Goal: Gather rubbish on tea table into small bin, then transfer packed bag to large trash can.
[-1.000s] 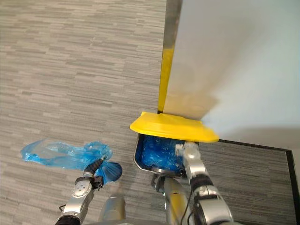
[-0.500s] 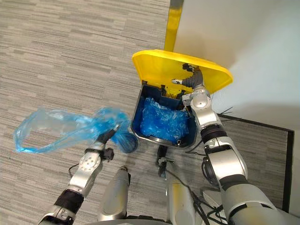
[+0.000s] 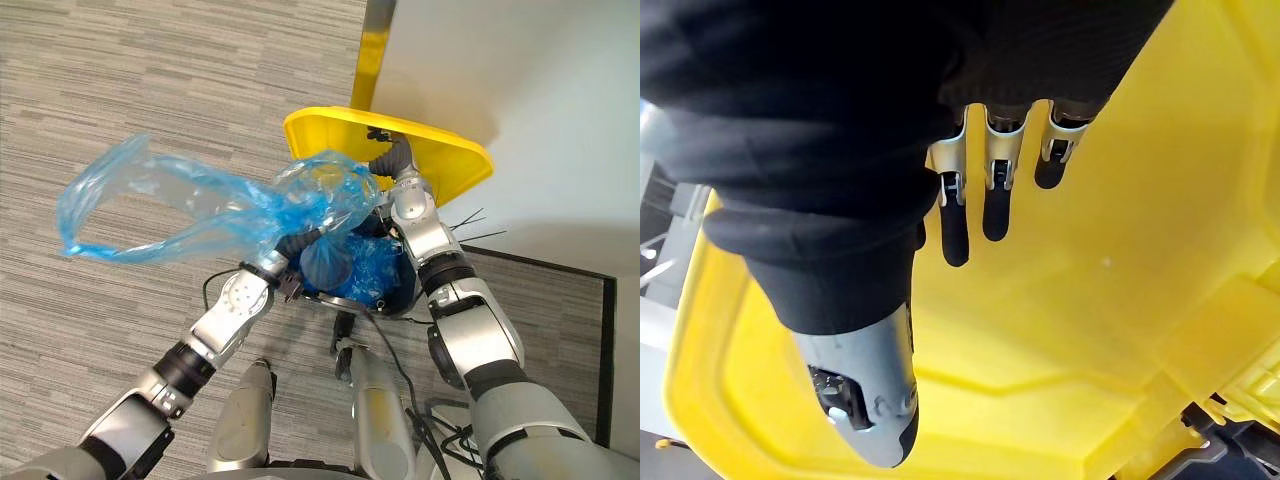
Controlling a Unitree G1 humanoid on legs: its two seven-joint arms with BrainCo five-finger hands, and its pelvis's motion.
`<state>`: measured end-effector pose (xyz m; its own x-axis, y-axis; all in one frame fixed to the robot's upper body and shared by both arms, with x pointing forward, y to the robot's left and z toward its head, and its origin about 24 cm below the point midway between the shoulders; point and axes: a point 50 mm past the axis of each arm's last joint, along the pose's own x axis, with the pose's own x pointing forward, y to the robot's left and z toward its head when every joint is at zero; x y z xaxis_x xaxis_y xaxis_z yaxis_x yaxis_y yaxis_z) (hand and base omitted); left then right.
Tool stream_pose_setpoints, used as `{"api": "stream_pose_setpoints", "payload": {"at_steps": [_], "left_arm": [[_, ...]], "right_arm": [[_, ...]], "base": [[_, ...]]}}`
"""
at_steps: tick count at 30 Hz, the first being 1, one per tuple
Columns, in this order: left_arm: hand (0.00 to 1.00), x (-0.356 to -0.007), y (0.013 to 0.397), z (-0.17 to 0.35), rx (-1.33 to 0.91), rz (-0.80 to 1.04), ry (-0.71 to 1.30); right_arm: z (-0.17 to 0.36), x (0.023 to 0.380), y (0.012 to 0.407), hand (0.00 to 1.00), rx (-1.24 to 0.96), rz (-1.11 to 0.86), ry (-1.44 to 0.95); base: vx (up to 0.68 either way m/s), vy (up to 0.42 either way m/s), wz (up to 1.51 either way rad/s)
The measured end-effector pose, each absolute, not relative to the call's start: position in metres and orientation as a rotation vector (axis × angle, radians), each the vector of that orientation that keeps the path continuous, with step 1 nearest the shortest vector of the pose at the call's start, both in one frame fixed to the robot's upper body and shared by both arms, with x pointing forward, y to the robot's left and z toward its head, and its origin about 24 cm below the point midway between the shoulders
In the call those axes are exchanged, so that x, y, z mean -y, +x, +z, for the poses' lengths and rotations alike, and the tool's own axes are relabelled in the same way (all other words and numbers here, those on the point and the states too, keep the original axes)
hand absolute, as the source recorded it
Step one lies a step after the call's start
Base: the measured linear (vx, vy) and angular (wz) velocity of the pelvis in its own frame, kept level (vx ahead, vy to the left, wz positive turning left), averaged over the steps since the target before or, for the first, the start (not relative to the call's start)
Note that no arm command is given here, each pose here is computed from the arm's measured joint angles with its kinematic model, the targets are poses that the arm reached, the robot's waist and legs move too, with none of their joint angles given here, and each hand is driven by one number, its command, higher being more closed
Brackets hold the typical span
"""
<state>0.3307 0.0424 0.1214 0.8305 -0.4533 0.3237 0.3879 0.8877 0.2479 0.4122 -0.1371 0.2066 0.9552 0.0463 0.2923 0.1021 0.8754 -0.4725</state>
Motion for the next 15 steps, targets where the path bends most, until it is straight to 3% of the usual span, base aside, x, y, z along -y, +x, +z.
{"api": "stream_pose_setpoints", "payload": {"at_steps": [5, 6, 10, 15], "left_arm": [[1.0, -0.056, 0.358, 0.094, 0.206, -0.361, 0.322], [0.0, -0.058, 0.36, 0.091, 0.187, -0.355, 0.341], [0.0, -0.067, 0.367, 0.067, 0.049, -0.299, 0.457], [0.0, -0.069, 0.368, 0.061, 0.012, -0.269, 0.565]], "right_arm": [[0.242, 0.123, 0.414, 0.0, 0.403, -0.01, -0.548], [0.244, 0.122, 0.414, 0.0, 0.409, -0.011, -0.548], [0.255, 0.116, 0.413, 0.0, 0.446, -0.002, -0.54], [0.262, 0.083, 0.401, 0.0, 0.532, 0.072, -0.476]], "base": [[-0.04, 0.02, -0.23], [-0.02, 0.015, -0.17], [0.02, 0.006, -0.32], [0.02, 0.003, -0.3]]}}
